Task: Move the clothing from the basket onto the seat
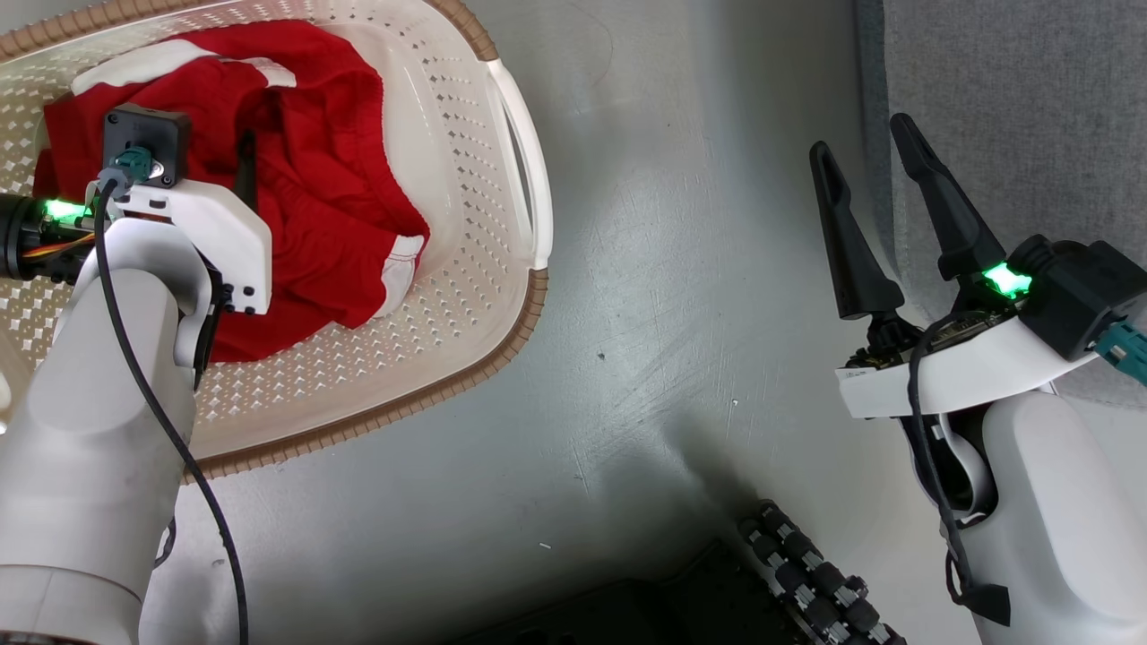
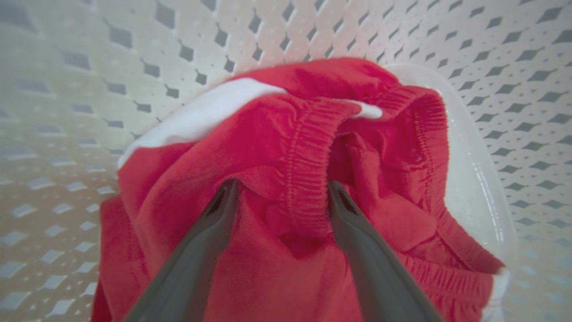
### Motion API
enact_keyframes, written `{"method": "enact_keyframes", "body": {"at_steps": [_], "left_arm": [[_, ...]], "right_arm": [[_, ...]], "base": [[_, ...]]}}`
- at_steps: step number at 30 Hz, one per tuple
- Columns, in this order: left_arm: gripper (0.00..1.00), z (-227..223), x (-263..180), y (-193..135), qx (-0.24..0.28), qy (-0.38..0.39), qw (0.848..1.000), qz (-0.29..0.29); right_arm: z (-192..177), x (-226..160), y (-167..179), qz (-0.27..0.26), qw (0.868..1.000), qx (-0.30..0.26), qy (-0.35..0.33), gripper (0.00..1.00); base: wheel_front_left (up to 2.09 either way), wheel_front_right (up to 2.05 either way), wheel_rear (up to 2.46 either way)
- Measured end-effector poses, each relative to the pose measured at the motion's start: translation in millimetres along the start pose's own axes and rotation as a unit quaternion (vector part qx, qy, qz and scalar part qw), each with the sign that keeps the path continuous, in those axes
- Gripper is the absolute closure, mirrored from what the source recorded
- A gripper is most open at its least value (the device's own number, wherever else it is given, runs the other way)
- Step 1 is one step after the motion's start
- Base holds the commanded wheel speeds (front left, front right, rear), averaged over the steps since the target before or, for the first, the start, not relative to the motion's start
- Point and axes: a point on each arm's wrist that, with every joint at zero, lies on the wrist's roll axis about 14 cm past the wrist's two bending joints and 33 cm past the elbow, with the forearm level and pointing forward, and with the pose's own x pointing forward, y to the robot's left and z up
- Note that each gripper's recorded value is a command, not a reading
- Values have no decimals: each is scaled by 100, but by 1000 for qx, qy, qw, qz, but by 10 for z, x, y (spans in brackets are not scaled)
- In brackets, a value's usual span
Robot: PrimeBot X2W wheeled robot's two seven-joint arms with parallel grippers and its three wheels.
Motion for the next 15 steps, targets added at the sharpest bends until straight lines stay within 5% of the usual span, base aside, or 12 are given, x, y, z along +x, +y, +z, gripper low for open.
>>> {"method": "enact_keyframes", "body": {"at_steps": [4,8,11,15], "left_arm": [[1,-31,9,-38,1,3,1000,-4],[54,-35,15,-54,9,1,1000,-6],[62,-26,21,-62,18,-1,1000,-7],[90,-35,23,-57,21,-4,1000,-7]], "right_arm": [[-4,-14,-24,-4,1000,1,1,0],[-2,-21,-33,-6,1000,3,1,0],[6,-23,-36,-6,1000,3,0,0],[18,-27,-47,-8,1000,3,-1,0]], "base": [[0,0,0],[0,0,0],[0,0,0],[0,0,0]]}}
